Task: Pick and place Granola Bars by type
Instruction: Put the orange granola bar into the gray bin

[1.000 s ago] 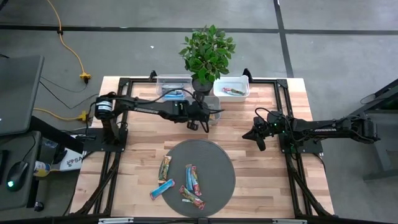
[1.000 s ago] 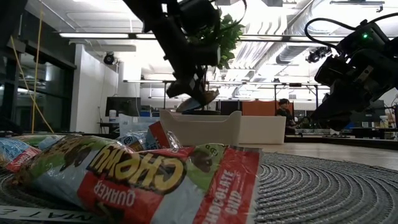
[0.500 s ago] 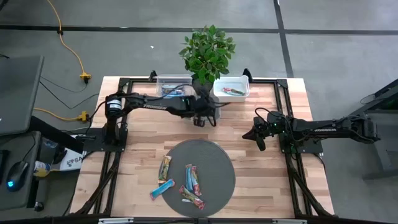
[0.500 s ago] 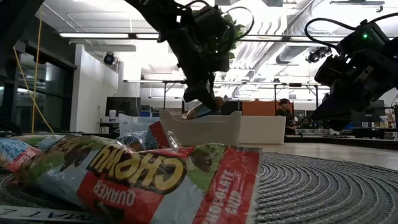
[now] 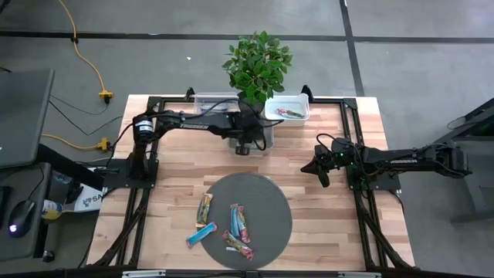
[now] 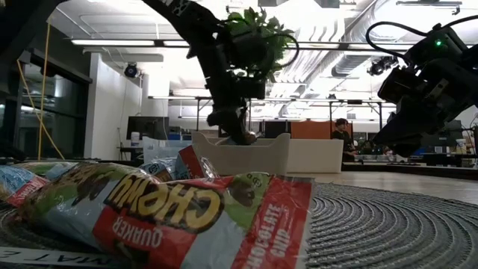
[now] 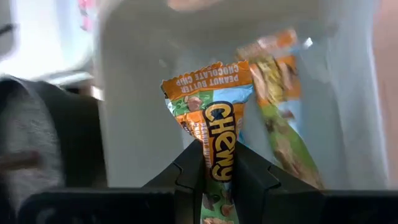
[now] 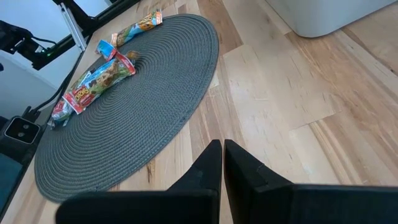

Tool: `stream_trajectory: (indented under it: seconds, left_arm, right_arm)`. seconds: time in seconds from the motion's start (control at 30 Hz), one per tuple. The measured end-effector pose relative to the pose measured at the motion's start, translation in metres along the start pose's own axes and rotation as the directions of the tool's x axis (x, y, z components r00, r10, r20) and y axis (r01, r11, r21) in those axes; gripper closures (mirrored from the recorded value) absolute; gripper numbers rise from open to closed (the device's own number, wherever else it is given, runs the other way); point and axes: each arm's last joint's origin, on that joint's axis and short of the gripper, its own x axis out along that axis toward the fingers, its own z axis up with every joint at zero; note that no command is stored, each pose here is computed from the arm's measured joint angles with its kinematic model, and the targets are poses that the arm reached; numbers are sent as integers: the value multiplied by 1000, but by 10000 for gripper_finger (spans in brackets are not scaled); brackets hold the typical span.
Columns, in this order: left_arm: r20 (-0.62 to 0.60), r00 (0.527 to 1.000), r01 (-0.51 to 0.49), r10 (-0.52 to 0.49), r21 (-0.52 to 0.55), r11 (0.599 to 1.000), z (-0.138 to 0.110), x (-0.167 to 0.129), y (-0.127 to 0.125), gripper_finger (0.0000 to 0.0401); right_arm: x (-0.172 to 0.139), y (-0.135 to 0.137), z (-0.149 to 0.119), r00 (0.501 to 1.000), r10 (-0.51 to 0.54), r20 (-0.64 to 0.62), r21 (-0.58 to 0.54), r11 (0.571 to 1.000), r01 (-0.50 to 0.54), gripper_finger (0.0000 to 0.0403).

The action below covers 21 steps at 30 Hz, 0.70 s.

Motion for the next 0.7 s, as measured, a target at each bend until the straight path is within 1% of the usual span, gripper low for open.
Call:
stream_trajectory:
  seconds: [0.1, 0.3, 0.43, 0.57, 0.7]
  left_arm:
    - [14, 1000, 5, -5, -6, 1000, 2, -2, 0, 341]
    - [36, 998, 60, -59, -23, 998, 2, -2, -2, 337]
    - [52, 994, 100, -98, -25, 995, 2, -2, -4, 320]
    - [52, 994, 100, -98, -31, 995, 2, -2, -3, 297]
    - [39, 996, 76, -75, -36, 996, 1, -2, -3, 282]
  right_arm:
    - [0, 0, 0, 1000, 0, 0, 0, 1000, 0, 403]
    - [0, 0, 0, 1000, 0, 0, 0, 1000, 0, 403]
    - [0, 0, 0, 1000, 0, 0, 0, 1000, 0, 403]
    - [0, 0, 0, 1000, 0, 0, 0, 1000, 0, 403]
    - [0, 0, 0, 1000, 0, 0, 0, 1000, 0, 403]
